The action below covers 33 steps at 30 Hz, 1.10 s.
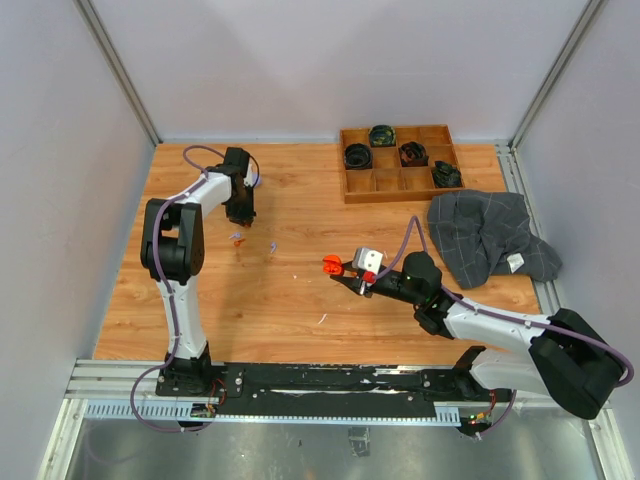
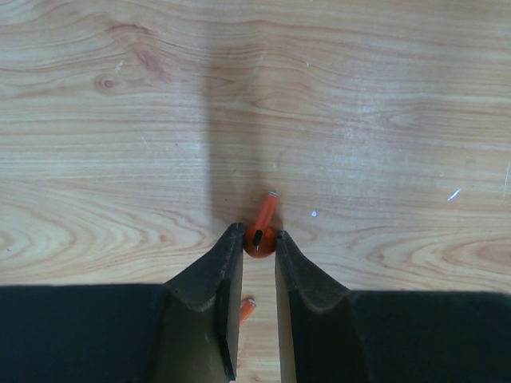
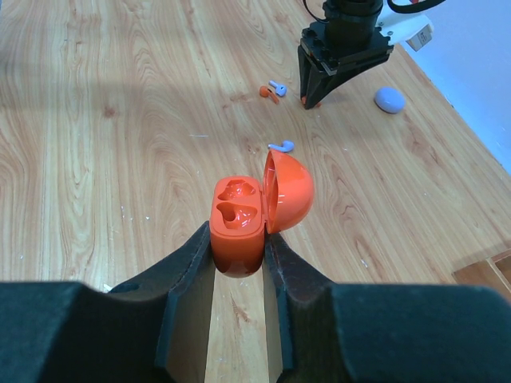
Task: Insert the wireless bluetooth earbuds into the charging case
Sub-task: Pick up the earbud from the center of the board, then place the earbud at the center of the board.
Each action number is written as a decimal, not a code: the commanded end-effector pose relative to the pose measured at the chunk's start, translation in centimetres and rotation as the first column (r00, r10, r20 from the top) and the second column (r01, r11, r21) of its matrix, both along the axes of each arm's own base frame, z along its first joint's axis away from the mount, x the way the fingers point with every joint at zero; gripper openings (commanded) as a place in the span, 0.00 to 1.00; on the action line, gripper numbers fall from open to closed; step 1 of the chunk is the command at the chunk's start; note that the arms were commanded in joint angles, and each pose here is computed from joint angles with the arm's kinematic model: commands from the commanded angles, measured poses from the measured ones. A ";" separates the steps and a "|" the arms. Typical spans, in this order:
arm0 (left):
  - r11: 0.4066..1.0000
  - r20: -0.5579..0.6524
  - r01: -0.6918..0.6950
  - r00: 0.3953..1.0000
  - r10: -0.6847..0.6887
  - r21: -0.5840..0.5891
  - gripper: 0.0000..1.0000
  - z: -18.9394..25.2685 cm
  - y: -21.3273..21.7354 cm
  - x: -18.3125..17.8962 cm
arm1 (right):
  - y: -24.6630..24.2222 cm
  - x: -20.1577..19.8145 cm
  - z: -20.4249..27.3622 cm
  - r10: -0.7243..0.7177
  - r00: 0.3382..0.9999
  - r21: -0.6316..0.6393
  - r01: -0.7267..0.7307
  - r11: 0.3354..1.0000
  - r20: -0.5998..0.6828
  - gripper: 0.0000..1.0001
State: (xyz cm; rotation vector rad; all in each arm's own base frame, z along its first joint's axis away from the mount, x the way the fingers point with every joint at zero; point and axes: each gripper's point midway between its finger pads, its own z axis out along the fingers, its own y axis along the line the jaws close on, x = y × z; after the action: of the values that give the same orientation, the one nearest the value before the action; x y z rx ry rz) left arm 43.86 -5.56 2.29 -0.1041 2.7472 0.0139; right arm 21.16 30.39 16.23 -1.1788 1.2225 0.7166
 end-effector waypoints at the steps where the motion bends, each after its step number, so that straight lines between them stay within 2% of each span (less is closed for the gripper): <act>1: 0.995 0.013 0.101 0.995 -0.101 -0.001 0.16 2.0 -1.5 -1.1 | 0.3 -0.8 0.8 0.023 0.999 0.014 -0.023 1.000 0.041 0.01; 9: 0.954 0.061 0.299 0.953 -0.298 -0.013 0.18 5.0 -8.1 -4.5 | -0.1 -0.7 1.2 0.006 0.999 0.018 -0.007 1.000 0.050 0.01; 18: 0.875 0.025 0.483 0.875 -0.483 -0.017 0.20 3.9 -14.7 -11.6 | -1.0 -0.2 1.0 -0.049 0.997 0.009 0.048 0.999 0.064 0.01; 28: 0.863 -0.061 0.505 0.863 -0.502 0.027 0.22 0.6 -14.9 -17.5 | -1.0 -0.1 1.1 -0.053 0.996 0.006 0.053 0.999 0.068 0.01; 33: 0.890 -0.081 0.454 0.889 -0.450 0.038 0.28 -0.2 -14.0 -18.4 | -1.1 -0.2 1.2 -0.054 0.996 0.011 0.053 0.999 0.069 0.01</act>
State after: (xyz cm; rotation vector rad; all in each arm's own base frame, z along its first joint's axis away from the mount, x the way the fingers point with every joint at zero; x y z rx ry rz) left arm 25.23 -19.61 1.58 0.6554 2.7928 -0.0487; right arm 21.63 29.12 17.29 -1.1375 1.2127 0.6399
